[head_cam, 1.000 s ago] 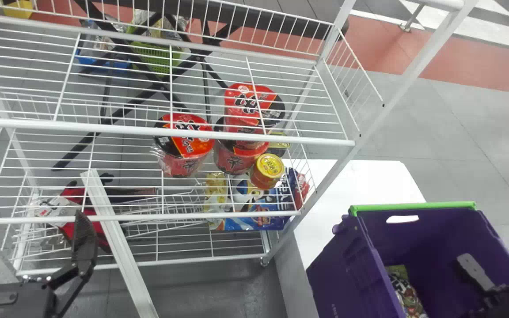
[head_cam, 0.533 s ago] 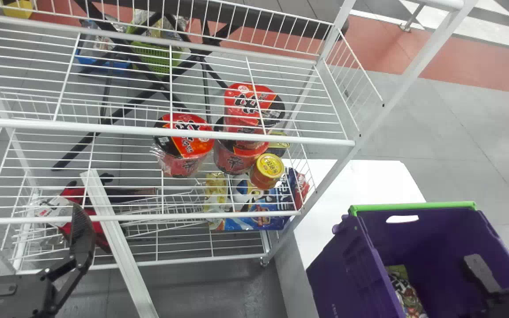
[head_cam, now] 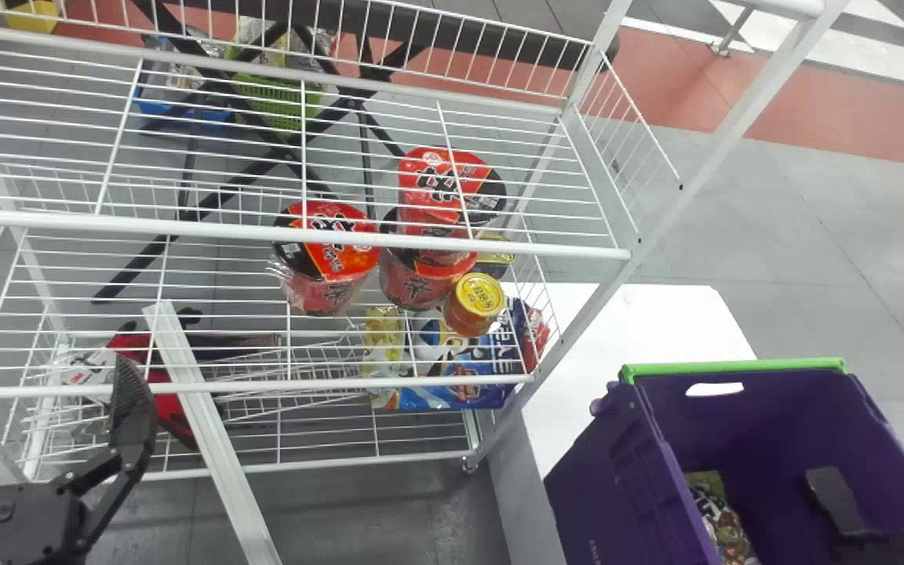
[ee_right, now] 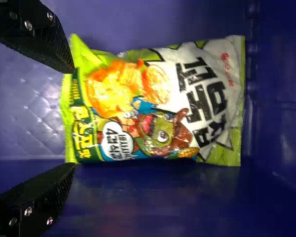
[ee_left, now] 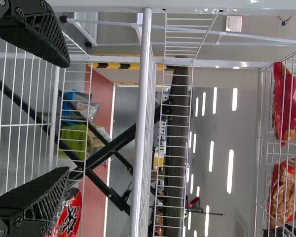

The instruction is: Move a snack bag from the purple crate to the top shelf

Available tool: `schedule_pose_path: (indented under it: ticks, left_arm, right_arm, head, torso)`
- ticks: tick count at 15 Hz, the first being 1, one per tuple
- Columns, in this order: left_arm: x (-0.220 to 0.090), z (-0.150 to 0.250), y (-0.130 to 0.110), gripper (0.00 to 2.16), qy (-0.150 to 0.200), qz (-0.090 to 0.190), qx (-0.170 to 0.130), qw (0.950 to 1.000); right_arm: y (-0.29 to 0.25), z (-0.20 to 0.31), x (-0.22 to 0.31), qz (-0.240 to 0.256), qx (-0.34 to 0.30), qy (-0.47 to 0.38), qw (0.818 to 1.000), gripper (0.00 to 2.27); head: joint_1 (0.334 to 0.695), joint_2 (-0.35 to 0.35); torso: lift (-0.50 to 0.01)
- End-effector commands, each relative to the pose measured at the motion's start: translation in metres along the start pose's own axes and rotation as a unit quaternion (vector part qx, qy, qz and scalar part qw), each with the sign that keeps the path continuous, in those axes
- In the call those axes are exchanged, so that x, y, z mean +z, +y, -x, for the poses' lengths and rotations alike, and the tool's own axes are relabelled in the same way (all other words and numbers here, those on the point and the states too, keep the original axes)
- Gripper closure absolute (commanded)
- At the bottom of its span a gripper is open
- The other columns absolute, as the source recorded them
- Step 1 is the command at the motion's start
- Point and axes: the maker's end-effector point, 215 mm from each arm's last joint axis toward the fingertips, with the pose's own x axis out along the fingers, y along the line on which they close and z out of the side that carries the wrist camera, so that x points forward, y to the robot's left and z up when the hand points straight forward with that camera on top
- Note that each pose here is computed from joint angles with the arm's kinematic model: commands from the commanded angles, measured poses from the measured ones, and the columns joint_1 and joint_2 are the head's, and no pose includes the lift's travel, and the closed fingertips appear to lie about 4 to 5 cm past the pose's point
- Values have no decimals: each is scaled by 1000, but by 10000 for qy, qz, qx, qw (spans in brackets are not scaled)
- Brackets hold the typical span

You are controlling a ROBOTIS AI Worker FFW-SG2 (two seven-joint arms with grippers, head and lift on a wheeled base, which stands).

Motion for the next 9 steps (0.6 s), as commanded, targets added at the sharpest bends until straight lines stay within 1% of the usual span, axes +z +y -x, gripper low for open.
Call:
schedule_pose_path:
  ticks: [1, 3, 6, 8, 9]
  left_arm:
    - [-2, -2, 0, 60, 3, 4, -9, 10000]
    - [-4, -2, 0, 60, 12, 21, -15, 10000]
    - [-4, -3, 0, 60, 6, 22, -13, 10000]
    - [-4, -3, 2, 60, -9, 46, 2, 10000]
    - [-4, -3, 3, 60, -23, 54, 11, 10000]
  right_arm:
    - [4, -5, 13, 39, -40, -261, 9996, 184]
    - [10, -7, 28, 3, 15, -423, 9991, 188]
    - [18, -14, 39, 3, 110, -379, 9992, 215]
    - [21, -18, 40, 53, 130, -290, 9995, 215]
    - [22, -19, 45, 167, 123, -329, 9992, 215]
  head:
    - [695, -350]
    - [695, -350]
    - [695, -350]
    - [695, -350]
    - [695, -350]
  torso:
    - [-453]
    - [-453]
    - [-453]
    - [-453]
    - [-453]
